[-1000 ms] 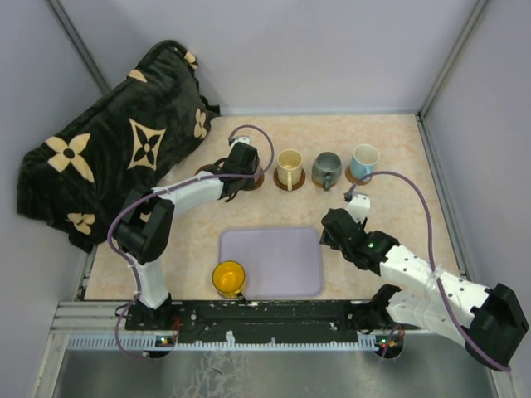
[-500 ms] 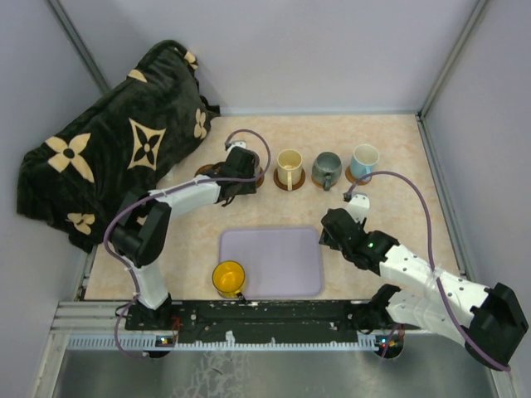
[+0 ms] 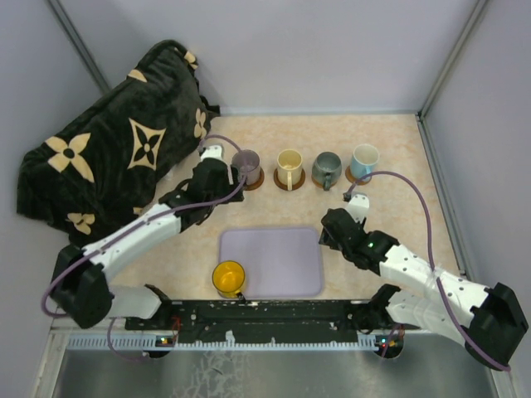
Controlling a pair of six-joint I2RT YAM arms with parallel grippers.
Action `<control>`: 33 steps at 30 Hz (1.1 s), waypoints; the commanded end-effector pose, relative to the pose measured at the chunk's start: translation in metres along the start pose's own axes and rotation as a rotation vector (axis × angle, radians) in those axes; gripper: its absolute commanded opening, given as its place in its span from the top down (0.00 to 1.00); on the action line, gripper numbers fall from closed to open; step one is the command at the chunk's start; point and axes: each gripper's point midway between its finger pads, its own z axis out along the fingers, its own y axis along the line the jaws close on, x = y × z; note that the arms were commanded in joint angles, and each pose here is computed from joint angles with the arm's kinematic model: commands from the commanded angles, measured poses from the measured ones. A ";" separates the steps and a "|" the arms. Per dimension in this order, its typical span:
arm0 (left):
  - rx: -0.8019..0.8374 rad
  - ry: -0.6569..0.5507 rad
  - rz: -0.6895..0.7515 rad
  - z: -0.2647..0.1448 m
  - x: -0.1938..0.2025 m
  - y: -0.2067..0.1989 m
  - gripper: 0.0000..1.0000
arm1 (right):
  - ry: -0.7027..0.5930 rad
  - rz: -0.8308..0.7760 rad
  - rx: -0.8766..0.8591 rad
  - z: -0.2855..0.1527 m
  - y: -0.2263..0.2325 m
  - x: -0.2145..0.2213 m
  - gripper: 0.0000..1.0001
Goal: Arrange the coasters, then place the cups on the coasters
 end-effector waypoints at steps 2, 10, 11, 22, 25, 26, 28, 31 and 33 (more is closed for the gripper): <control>0.047 0.067 0.026 -0.059 0.043 0.010 0.15 | -0.047 0.023 -0.041 -0.001 0.015 -0.014 0.43; 0.181 0.141 -0.057 -0.134 0.086 0.001 0.10 | -0.054 -0.015 -0.066 0.004 0.034 -0.026 0.42; 0.191 0.152 -0.058 -0.140 0.090 -0.001 0.08 | -0.049 -0.021 -0.069 0.006 0.037 -0.026 0.42; 0.211 0.314 -0.022 -0.187 0.145 -0.014 0.13 | -0.024 -0.074 -0.146 0.008 0.060 -0.029 0.41; 0.179 0.359 -0.005 -0.198 0.158 -0.009 0.14 | -0.022 -0.088 -0.138 0.008 0.057 -0.027 0.41; 0.160 0.375 0.002 -0.200 0.164 -0.007 0.14 | -0.023 -0.091 -0.137 0.008 0.056 -0.026 0.41; 0.130 0.393 0.014 -0.207 0.169 -0.005 0.14 | -0.019 -0.095 -0.142 0.007 0.055 -0.025 0.41; 0.069 0.403 0.045 -0.214 0.175 0.000 0.13 | -0.017 -0.092 -0.148 0.007 0.055 -0.023 0.41; 0.038 0.415 0.064 -0.216 0.180 0.001 0.13 | -0.016 -0.087 -0.155 0.008 0.056 -0.022 0.40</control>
